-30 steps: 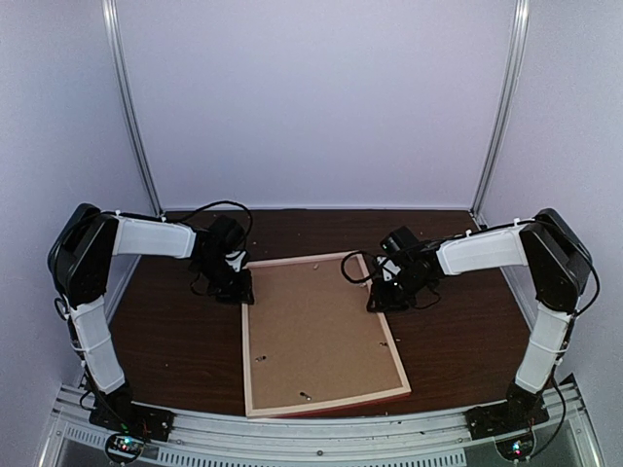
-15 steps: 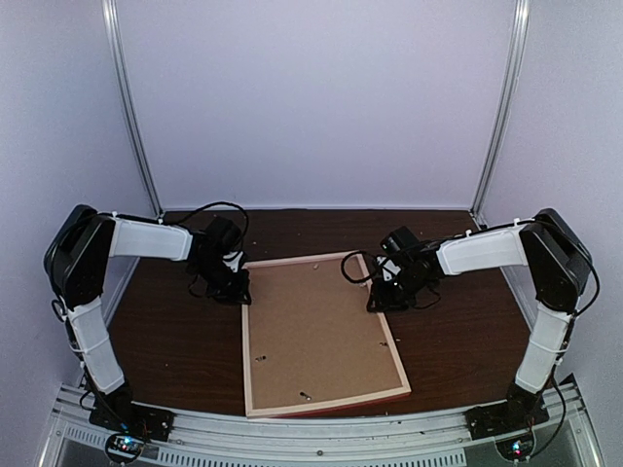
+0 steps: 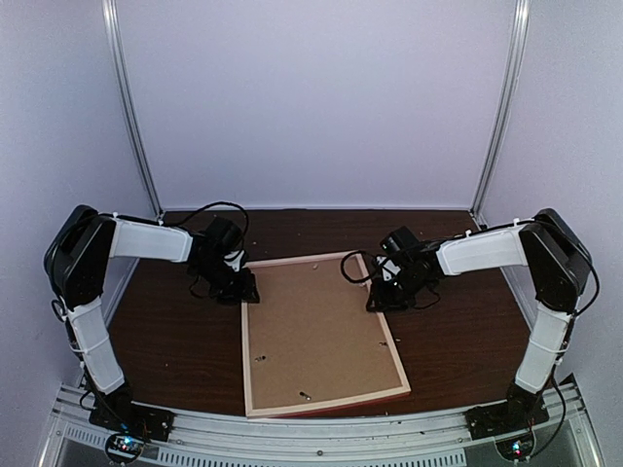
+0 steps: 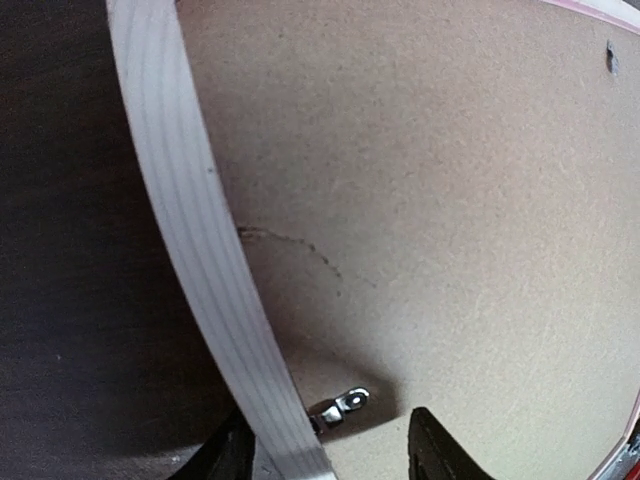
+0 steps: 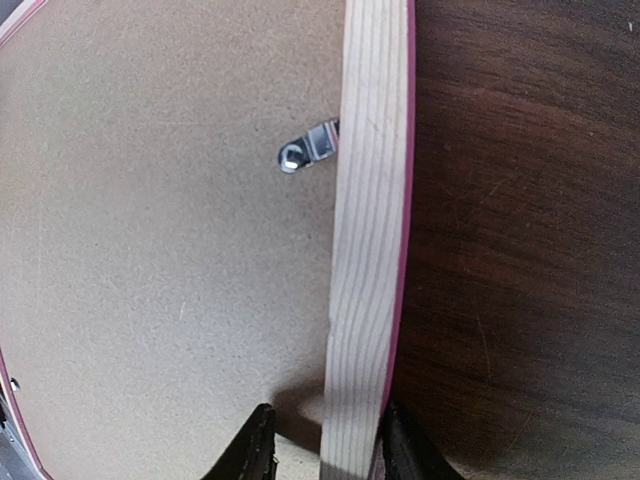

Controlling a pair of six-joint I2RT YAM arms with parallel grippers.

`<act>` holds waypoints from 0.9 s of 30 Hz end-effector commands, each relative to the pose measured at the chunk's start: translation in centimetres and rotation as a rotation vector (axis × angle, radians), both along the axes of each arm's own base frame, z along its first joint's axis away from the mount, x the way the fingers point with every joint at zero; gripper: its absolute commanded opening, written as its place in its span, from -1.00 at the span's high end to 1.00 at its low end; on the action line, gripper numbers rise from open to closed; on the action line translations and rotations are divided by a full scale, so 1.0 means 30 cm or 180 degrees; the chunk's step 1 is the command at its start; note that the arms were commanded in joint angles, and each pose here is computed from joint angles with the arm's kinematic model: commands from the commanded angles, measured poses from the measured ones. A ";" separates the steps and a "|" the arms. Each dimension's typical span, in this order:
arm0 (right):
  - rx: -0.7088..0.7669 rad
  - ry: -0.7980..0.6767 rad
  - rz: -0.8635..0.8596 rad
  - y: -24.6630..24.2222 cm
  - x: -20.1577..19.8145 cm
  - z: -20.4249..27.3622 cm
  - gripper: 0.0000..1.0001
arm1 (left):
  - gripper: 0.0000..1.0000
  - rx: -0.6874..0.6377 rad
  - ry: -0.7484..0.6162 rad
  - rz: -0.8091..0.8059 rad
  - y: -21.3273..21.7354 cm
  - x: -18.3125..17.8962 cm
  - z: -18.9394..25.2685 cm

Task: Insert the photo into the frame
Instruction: Press the fastener onto the backboard.

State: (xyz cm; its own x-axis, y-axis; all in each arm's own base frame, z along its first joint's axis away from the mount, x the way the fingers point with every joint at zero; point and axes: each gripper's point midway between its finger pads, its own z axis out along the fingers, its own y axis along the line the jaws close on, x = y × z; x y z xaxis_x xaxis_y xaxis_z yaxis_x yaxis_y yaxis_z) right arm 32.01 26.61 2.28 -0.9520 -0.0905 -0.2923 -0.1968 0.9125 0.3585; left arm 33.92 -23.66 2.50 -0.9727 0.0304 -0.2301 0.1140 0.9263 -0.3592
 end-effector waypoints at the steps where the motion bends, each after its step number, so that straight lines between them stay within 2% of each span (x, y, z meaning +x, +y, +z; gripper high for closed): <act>1: -0.0404 0.0560 -0.0001 -0.081 -0.139 -0.196 0.27 | -0.13 -0.0057 -0.0025 -0.0061 -0.010 -0.008 0.018; 14: -0.0467 0.0506 -0.0364 -0.124 -0.102 -0.190 0.29 | -0.28 0.0219 0.0027 -0.0217 0.028 -0.156 0.039; 21: -0.0334 0.0435 -0.0721 -0.200 -0.060 -0.169 0.31 | -0.40 0.0292 0.0085 -0.0416 -0.014 -0.285 0.036; 27: -0.0342 0.0410 -0.0818 -0.237 -0.048 -0.158 0.33 | -0.43 0.0354 0.0135 -0.0527 -0.040 -0.347 0.013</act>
